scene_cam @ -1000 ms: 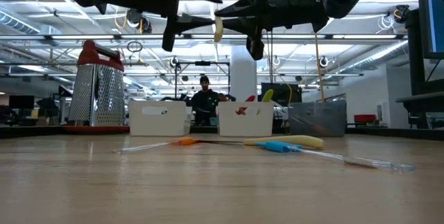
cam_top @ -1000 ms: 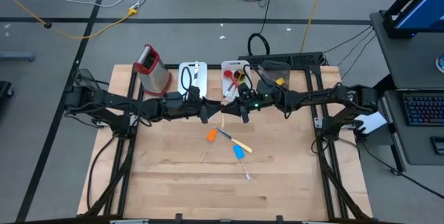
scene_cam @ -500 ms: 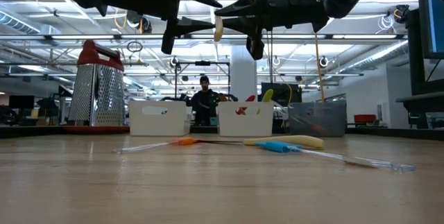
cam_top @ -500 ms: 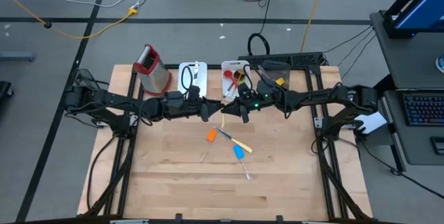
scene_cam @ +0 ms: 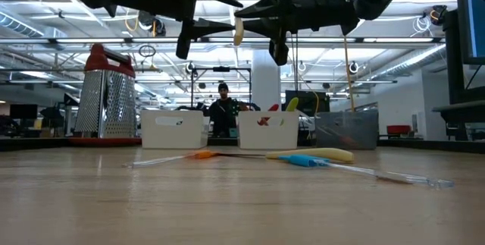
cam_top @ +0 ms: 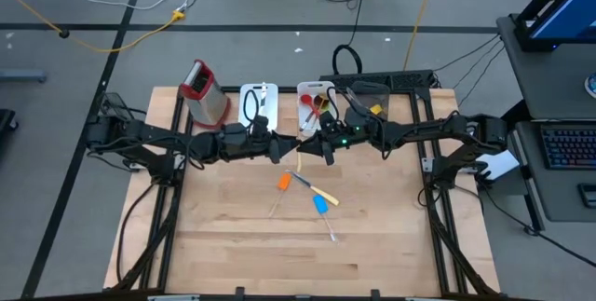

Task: Pick & Place Kitchen Items
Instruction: Put the right yellow knife into the left white bin

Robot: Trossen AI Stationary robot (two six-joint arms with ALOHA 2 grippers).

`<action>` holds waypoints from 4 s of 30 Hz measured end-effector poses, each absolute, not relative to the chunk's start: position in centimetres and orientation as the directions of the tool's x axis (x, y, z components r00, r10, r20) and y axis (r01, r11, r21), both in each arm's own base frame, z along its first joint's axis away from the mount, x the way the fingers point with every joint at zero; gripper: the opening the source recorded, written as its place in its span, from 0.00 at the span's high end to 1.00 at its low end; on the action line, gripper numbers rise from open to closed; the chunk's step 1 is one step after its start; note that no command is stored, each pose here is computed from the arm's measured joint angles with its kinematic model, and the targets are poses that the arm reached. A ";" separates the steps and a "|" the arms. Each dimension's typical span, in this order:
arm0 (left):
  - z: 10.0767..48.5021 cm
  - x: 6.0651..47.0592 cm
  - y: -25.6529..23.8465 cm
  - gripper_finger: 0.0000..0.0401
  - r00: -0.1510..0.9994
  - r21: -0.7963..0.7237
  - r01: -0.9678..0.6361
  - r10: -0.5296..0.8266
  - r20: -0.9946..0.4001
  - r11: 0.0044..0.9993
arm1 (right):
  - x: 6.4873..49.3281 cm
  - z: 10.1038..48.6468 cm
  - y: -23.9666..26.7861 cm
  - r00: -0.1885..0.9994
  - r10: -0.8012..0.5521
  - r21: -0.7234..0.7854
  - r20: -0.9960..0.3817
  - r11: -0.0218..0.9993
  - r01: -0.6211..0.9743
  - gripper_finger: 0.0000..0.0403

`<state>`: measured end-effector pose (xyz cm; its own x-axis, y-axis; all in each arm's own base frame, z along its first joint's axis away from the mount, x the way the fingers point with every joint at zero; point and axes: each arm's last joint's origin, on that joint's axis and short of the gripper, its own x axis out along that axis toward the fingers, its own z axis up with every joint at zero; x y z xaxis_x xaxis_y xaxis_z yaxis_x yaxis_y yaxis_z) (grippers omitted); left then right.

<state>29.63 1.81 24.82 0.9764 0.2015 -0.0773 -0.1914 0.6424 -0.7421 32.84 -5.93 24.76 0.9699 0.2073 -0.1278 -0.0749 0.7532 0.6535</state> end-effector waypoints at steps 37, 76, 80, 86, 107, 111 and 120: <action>24.5 32.0 3.0 0.54 0.994 -0.784 -0.106 0.053 -0.093 0.611 | 32.8 24.6 -5.9 0.967 0.213 0.671 -0.143 0.738 -0.063 0.90; 24.0 31.5 5.6 0.94 0.988 -0.750 -0.103 -0.016 -0.150 0.654 | 32.8 24.3 -6.0 0.963 0.205 0.701 -0.176 0.713 -0.024 0.82; 23.6 31.2 5.8 0.94 0.977 -0.752 -0.145 -0.027 -0.212 0.643 | 32.7 24.1 -6.1 0.959 0.205 0.704 -0.196 0.710 -0.008 0.82; 23.4 30.3 5.8 0.94 0.952 -0.744 -0.233 -0.010 -0.307 0.626 | 32.4 24.4 -6.4 0.956 0.219 0.707 -0.196 0.707 -0.017 0.77; 27.4 26.7 7.7 0.94 0.826 -0.762 -0.563 0.223 -0.517 0.318 | 31.4 23.3 -7.8 0.900 0.328 0.733 -0.286 0.680 -0.014 0.68; 29.6 27.2 9.2 0.94 0.753 -0.675 -0.656 0.234 -0.615 0.338 | 31.2 23.3 -8.1 0.890 0.360 0.734 -0.279 0.677 -0.044 0.68; 30.7 27.5 14.0 0.94 0.463 -0.428 -0.879 0.161 -0.872 0.210 | 31.0 23.3 -8.4 0.870 0.418 0.743 -0.261 0.663 -0.095 0.68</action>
<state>27.51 13.96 30.72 0.4627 0.1607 -0.8718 -0.8791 0.2103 -0.4277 31.03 -8.37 23.33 0.8701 0.4177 -0.2615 -0.0948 0.6626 0.7430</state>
